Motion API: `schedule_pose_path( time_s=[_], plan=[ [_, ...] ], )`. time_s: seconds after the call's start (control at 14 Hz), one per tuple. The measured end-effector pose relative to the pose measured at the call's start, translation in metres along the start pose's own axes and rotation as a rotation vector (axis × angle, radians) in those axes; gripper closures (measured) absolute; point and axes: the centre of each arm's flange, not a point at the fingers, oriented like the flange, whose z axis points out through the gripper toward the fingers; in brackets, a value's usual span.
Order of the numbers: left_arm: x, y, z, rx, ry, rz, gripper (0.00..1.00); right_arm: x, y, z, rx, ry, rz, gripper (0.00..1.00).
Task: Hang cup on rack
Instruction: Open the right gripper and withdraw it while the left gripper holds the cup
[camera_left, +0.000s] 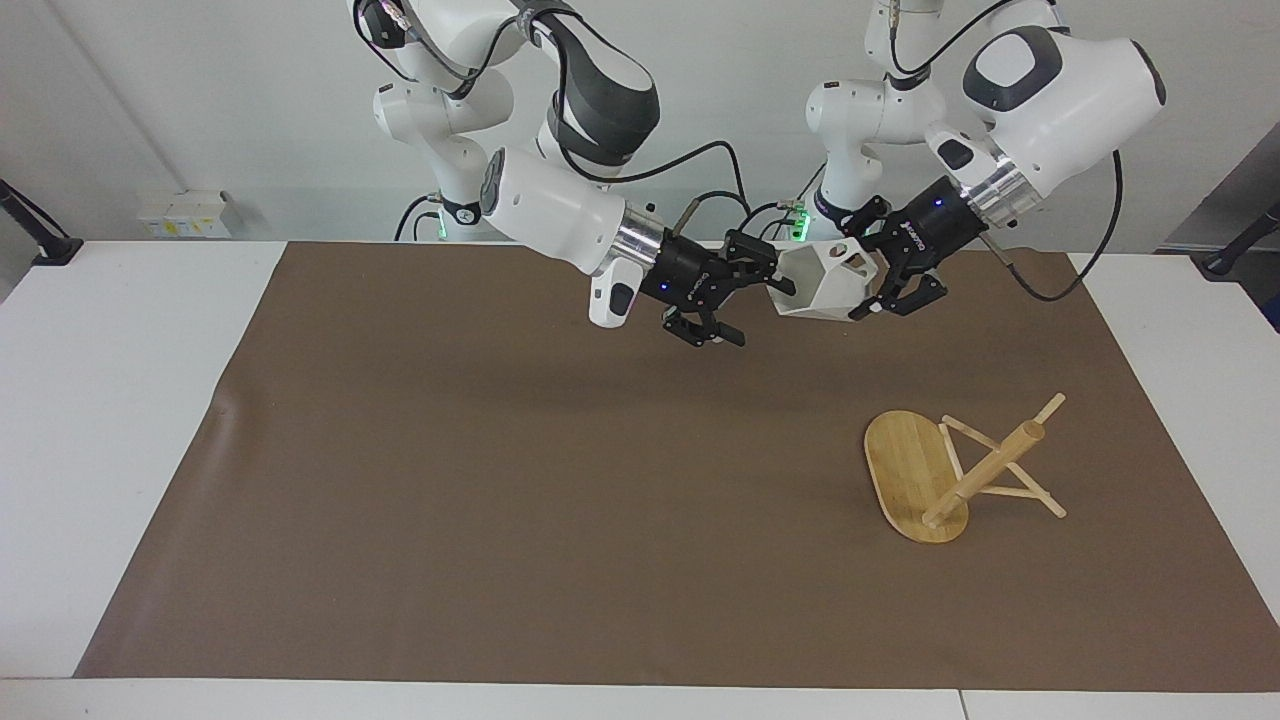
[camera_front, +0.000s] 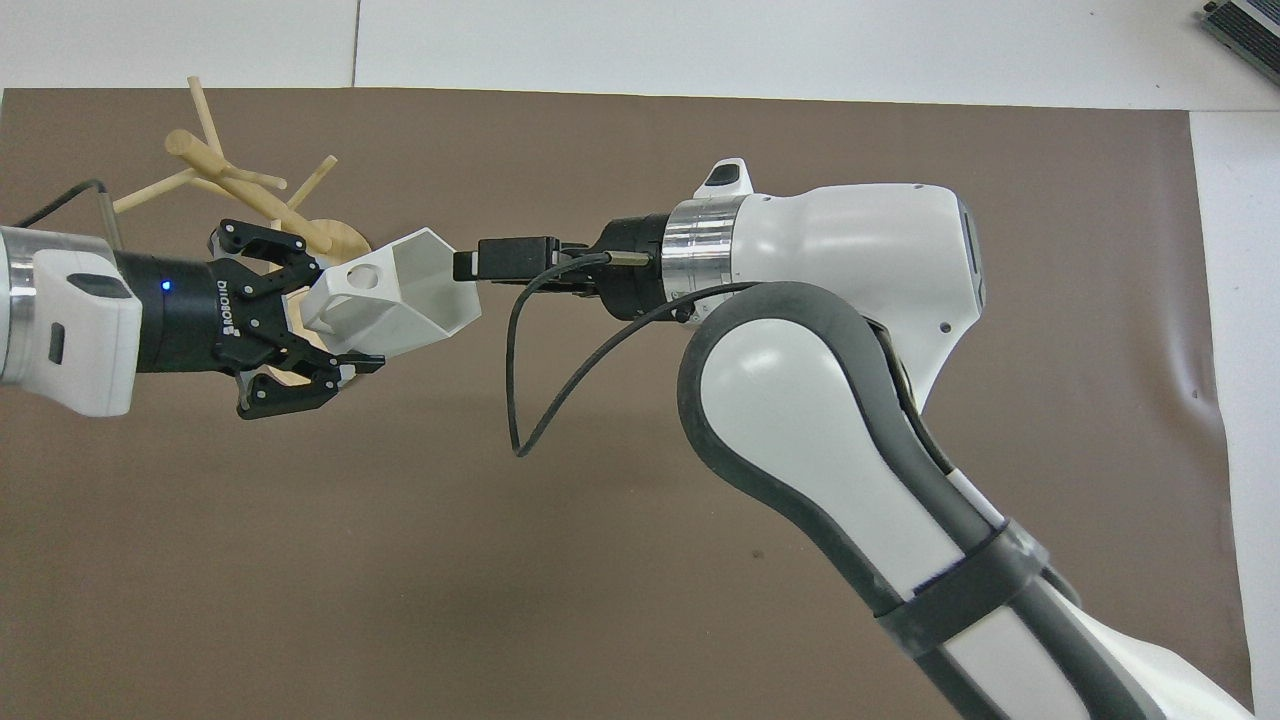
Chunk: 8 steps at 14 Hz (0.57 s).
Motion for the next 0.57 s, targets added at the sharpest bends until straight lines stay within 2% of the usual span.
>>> schedule_pose_path(
  time_s=[0.14, 0.28, 0.57],
  plan=[
    [-0.004, -0.006, -0.005, 0.035, 0.005, -0.057, 0.3, 0.009, 0.009, -0.011, -0.015, 0.021, 0.004, 0.0],
    [-0.007, -0.009, -0.004, 0.075, -0.03, -0.12, 0.3, 0.022, 0.023, -0.029, -0.069, 0.046, -0.021, 0.0],
    [-0.019, -0.016, 0.005, 0.188, -0.113, -0.215, 0.3, 0.052, 0.062, -0.079, -0.32, 0.086, -0.17, 0.0]
  ],
)
